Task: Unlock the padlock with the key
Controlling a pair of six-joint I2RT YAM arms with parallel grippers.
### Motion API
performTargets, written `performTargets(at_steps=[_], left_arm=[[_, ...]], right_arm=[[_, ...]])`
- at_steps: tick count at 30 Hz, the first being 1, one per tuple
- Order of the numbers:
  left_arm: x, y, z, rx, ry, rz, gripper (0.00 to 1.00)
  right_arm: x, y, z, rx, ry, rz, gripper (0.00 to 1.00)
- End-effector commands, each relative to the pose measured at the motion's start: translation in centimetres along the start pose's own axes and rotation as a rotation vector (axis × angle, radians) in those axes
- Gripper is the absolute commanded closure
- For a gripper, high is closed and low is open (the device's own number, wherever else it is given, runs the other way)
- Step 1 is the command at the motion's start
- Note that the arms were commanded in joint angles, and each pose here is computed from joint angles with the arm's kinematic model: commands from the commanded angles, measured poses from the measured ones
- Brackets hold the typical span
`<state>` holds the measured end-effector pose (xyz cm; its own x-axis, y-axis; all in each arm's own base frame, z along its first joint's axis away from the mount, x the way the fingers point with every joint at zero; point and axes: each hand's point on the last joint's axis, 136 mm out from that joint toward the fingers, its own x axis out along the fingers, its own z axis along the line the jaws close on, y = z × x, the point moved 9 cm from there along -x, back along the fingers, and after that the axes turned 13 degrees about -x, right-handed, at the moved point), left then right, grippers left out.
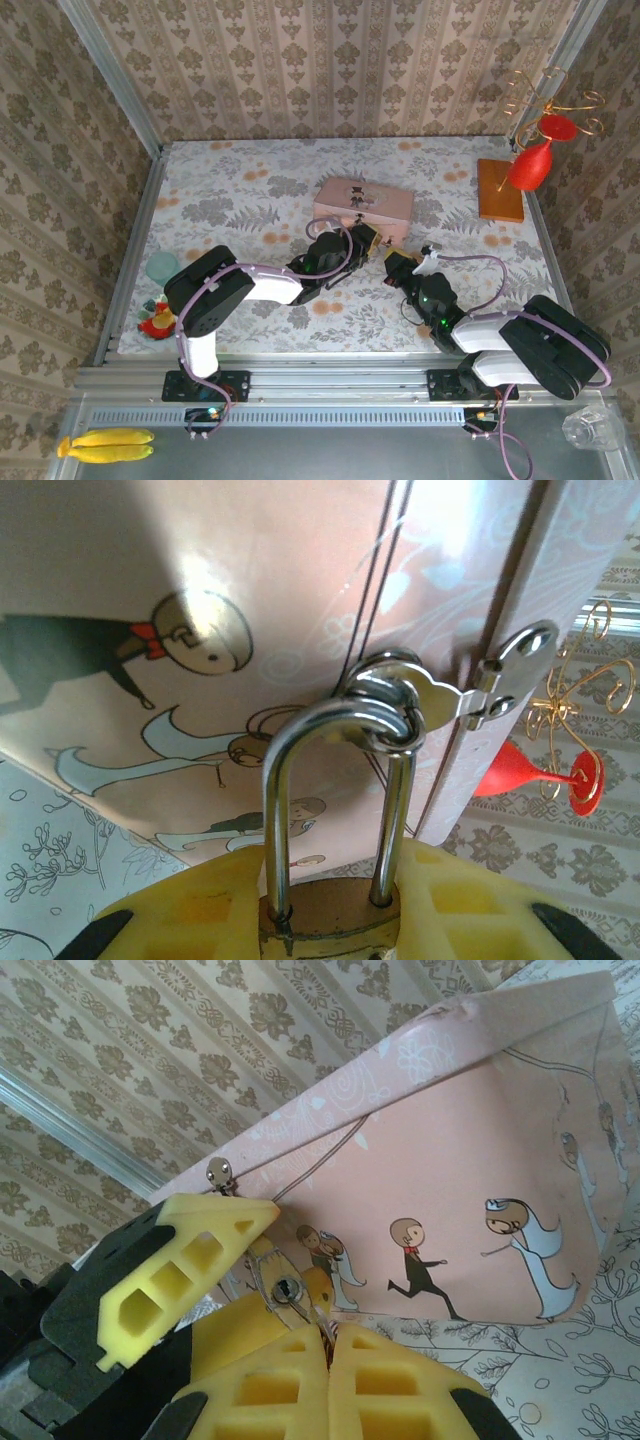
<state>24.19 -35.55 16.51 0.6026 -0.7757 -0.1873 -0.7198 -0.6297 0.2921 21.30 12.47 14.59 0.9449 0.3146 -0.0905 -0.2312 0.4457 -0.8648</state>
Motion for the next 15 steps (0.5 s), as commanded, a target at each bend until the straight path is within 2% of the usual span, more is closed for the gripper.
performTargets(at_steps=[1, 15], left_arm=[[-0.61, 2.07, -3.69, -0.024, 0.181, 0.091, 1.0], [-0.94, 2.85, -4.06, -0.015, 0.188, 0.112, 1.0]], right_arm=[[0.54, -1.15, 0.55, -0.006, -0.011, -0.059, 1.0], [0.56, -1.25, 0.36, -0.005, -0.002, -0.063, 1.0]])
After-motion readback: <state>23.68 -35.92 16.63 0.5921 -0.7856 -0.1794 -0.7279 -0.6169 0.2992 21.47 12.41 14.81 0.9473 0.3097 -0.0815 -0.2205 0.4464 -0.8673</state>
